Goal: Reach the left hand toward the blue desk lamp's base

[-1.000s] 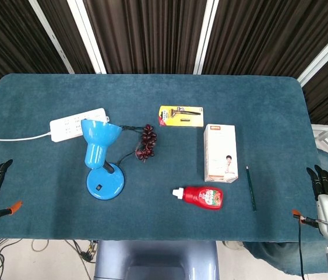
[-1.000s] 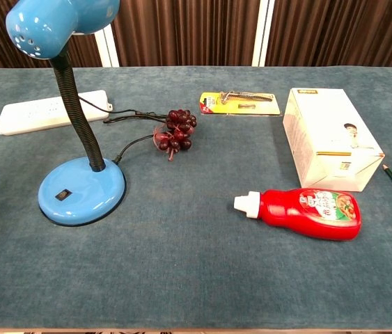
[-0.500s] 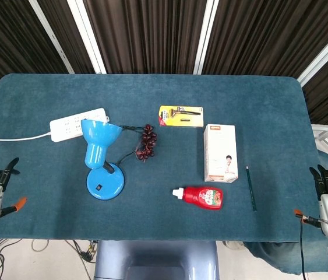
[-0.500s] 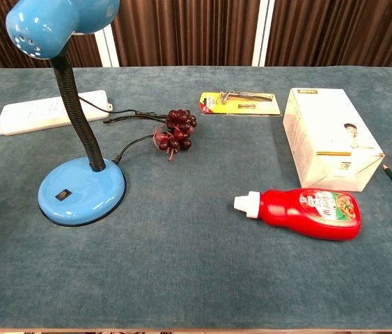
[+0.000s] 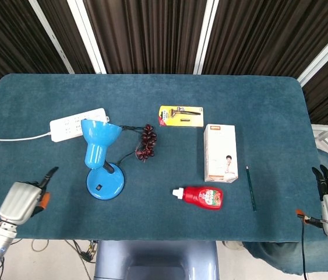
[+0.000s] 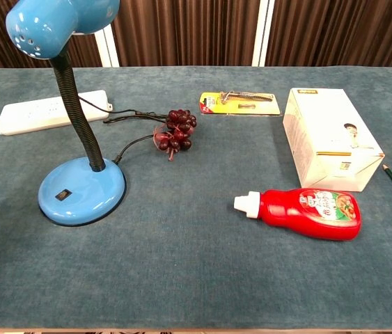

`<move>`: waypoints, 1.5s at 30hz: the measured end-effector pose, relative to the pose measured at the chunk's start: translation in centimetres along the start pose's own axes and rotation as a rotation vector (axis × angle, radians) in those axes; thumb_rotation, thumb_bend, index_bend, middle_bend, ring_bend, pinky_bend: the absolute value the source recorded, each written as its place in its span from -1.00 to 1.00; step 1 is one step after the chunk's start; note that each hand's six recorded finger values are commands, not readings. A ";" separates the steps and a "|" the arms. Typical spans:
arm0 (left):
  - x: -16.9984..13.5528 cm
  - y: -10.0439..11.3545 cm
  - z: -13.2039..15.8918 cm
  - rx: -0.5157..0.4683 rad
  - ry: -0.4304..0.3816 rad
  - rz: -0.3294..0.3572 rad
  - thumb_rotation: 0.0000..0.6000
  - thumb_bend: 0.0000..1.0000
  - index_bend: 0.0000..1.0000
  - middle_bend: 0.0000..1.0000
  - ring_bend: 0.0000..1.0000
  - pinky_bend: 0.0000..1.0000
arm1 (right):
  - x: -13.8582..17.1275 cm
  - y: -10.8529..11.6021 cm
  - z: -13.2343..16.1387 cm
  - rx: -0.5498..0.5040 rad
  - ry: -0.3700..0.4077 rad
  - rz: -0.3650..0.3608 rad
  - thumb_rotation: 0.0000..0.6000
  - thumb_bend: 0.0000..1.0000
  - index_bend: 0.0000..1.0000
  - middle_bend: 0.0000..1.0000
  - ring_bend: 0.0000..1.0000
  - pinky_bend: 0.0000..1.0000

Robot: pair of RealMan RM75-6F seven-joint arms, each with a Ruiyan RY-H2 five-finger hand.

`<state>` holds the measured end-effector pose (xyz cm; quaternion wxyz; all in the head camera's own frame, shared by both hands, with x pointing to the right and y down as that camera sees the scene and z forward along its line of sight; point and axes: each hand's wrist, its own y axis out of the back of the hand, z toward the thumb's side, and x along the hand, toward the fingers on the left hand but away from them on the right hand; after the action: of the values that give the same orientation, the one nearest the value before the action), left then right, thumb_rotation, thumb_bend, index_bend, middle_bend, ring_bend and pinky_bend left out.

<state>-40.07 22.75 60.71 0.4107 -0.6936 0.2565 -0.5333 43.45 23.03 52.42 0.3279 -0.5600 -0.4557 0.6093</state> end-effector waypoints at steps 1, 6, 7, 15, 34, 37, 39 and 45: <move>0.1 -0.5 0.3 0.005 -0.008 -0.018 1.00 0.10 -0.89 0.43 0.35 0.58 | 0.0 0.0 0.0 -0.002 -0.001 0.000 1.00 -0.81 -1.00 -1.00 -1.00 -1.00; 0.8 -2.9 1.4 0.019 -0.023 -0.104 1.00 0.10 -0.90 0.41 0.34 0.58 | 0.0 0.2 -0.1 -0.005 -0.003 -0.003 1.00 -0.81 -1.00 -1.00 -1.00 -1.00; 0.9 -3.3 1.5 0.024 -0.025 -0.117 1.00 0.10 -0.90 0.41 0.34 0.58 | 0.0 0.2 -0.2 -0.005 -0.004 -0.002 1.00 -0.81 -1.00 -1.00 -1.00 -1.00; 1.9 -5.7 3.2 0.056 -0.068 -0.190 1.00 0.10 -0.90 0.40 0.33 0.58 | 0.0 0.1 -0.2 -0.007 -0.003 -0.001 1.00 -0.81 -1.00 -1.00 -1.00 -1.00; 3.8 -7.6 6.0 0.059 -0.121 -0.229 1.00 0.09 -0.90 0.41 0.33 0.58 | 0.0 -0.2 -0.1 -0.003 0.004 0.014 1.00 -0.81 -1.00 -1.00 -1.00 -1.00; 4.0 -7.8 6.1 0.062 -0.121 -0.234 1.00 0.09 -0.90 0.41 0.33 0.58 | 0.0 -0.3 -0.1 -0.003 0.003 0.013 1.00 -0.81 -1.00 -1.00 -1.00 -1.00; 4.1 -7.8 6.2 0.061 -0.123 -0.233 1.00 0.09 -0.90 0.41 0.33 0.58 | 0.0 -0.2 -0.1 -0.003 0.003 0.013 1.00 -0.81 -1.00 -1.00 -1.00 -1.00; 4.2 -7.9 6.4 0.061 -0.131 -0.238 1.00 0.09 -0.90 0.41 0.33 0.58 | 0.0 -0.3 -0.1 -0.002 0.002 0.015 1.00 -0.81 -1.00 -1.00 -1.00 -1.00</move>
<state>-33.34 25.54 69.03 0.3815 -0.7397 0.1285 -0.5393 43.50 23.15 52.67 0.3231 -0.5642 -0.4521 0.6106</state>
